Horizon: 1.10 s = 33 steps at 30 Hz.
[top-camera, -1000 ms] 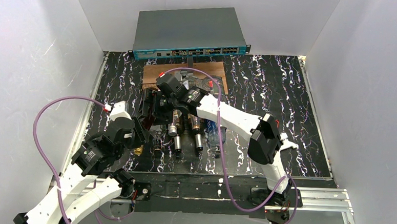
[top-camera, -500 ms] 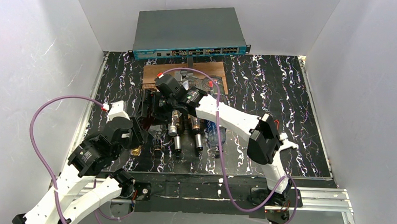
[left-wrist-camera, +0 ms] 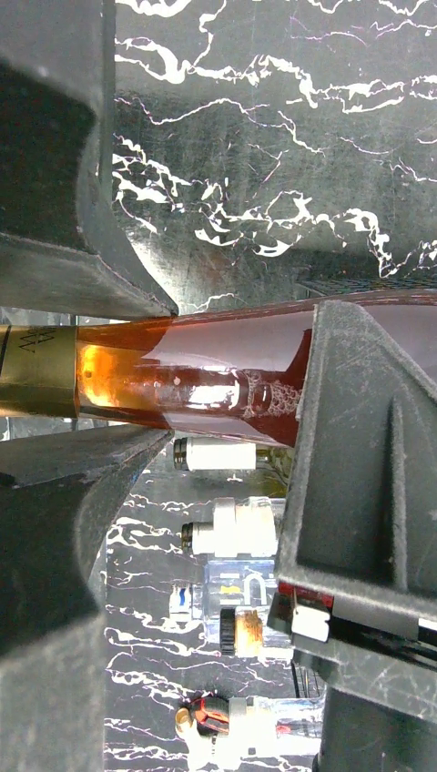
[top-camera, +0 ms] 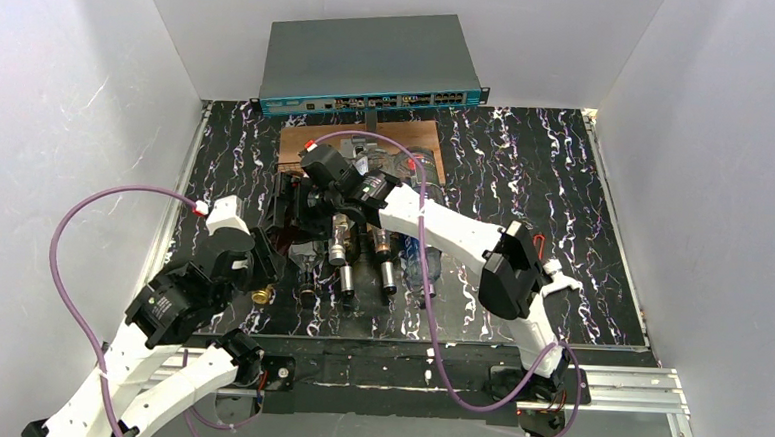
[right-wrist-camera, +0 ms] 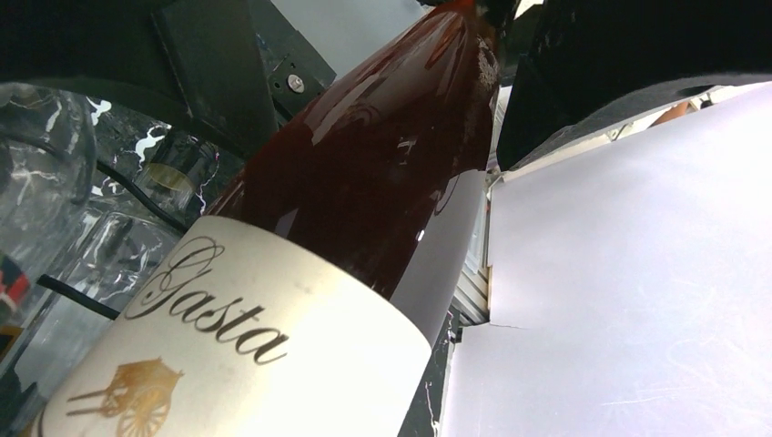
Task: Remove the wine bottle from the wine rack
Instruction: Pick up the wine bottle from the wine rack.
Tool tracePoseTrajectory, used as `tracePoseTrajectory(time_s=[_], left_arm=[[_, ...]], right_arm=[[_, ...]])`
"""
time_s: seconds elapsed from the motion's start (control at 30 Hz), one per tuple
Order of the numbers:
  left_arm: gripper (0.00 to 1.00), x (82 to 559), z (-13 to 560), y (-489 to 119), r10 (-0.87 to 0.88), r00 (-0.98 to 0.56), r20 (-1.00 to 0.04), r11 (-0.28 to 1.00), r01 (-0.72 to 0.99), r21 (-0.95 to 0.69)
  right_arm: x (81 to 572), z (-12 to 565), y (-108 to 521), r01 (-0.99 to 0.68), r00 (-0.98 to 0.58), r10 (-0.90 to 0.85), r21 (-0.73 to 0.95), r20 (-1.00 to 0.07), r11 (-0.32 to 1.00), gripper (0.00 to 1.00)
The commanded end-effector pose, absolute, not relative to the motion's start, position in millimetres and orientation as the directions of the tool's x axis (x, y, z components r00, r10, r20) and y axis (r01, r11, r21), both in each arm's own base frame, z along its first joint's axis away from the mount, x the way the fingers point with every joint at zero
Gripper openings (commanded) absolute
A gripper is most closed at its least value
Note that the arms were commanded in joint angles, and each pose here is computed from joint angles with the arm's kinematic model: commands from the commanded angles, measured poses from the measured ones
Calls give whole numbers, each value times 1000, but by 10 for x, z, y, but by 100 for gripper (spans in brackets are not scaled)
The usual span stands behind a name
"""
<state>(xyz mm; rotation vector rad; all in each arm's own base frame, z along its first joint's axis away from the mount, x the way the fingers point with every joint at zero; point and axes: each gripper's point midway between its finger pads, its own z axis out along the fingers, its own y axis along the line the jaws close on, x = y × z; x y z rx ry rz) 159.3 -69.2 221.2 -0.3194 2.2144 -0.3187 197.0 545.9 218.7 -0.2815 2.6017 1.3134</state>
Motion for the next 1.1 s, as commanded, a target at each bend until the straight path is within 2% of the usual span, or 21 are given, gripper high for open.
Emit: tracePoseTrajectory(time_s=[0.0, 0.4, 0.7, 1.07], left_arm=[[0, 1857, 3216, -586, -521, -278, -807, 849, -74, -523], [0, 1857, 3320, -473, -523, -227, -822, 852, -95, -516], [0, 1855, 3391, -350, -500, -184, -847, 866, -120, -485], [0, 1800, 3377, -198, -486, -152, -860, 871, -160, -464]], right_arm=[[2159, 2332, 5575, -310, -937, -38, 778, -347, 546, 99], [2232, 2622, 5569, -369, -913, -30, 789, -408, 491, 98], [2155, 2561, 5775, -395, -911, -66, 818, -407, 419, 98], [2086, 2470, 5894, -411, -906, -84, 814, -415, 410, 98]])
